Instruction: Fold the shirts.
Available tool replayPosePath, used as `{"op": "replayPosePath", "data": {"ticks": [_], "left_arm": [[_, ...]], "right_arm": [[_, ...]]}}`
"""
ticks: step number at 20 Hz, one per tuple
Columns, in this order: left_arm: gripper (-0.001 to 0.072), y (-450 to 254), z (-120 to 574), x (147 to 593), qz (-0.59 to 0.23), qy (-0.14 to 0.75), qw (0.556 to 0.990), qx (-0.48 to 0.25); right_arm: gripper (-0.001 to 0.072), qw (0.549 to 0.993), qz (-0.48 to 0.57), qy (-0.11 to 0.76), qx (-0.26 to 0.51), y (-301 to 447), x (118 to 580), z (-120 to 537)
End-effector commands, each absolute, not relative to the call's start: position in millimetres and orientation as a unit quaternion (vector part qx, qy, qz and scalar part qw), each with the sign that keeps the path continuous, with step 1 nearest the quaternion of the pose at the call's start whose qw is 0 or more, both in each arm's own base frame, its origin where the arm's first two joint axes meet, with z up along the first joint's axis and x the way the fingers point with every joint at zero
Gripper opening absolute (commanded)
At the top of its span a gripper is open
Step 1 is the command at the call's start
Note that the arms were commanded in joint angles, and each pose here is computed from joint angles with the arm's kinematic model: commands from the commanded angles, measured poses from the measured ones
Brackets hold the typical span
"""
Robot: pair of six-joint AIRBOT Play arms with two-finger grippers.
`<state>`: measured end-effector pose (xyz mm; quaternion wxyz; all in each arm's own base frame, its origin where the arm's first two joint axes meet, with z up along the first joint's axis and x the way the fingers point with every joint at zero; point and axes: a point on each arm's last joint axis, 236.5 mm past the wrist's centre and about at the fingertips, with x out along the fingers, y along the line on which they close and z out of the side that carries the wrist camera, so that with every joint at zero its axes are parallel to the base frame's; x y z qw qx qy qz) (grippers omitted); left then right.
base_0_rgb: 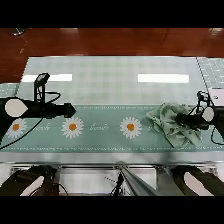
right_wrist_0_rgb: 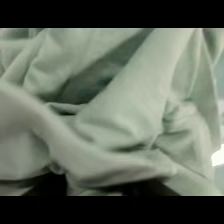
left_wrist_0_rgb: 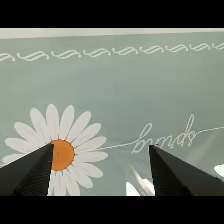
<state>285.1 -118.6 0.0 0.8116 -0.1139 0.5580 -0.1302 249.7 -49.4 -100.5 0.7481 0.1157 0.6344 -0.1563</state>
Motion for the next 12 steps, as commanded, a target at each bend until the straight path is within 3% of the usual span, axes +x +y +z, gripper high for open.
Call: {"op": "replayPosePath", "data": {"ticks": [1, 6, 8, 12], "left_arm": [[0.0705, -121, -5, 287, -0.129, 0.561, 0.808, -0.122], [0.0705, -121, -5, 288, -0.129, 0.56, 0.809, -0.121], [0.0705, -121, -5, 288, -0.129, 0.56, 0.809, -0.121], [0.0705, -120, -5, 289, -0.132, 0.558, 0.812, -0.114]], "right_arm": [[0.003, 0.754, -0.118, 0.631, 0.138, -35, 270, -99], [0.003, 0.888, -0.059, 0.439, 0.126, -30, 359, 89], [0.003, 0.928, -0.037, 0.352, 0.116, -25, 367, 176], [0.003, 0.966, 0.041, 0.236, 0.095, 8, 356, 303]]}}
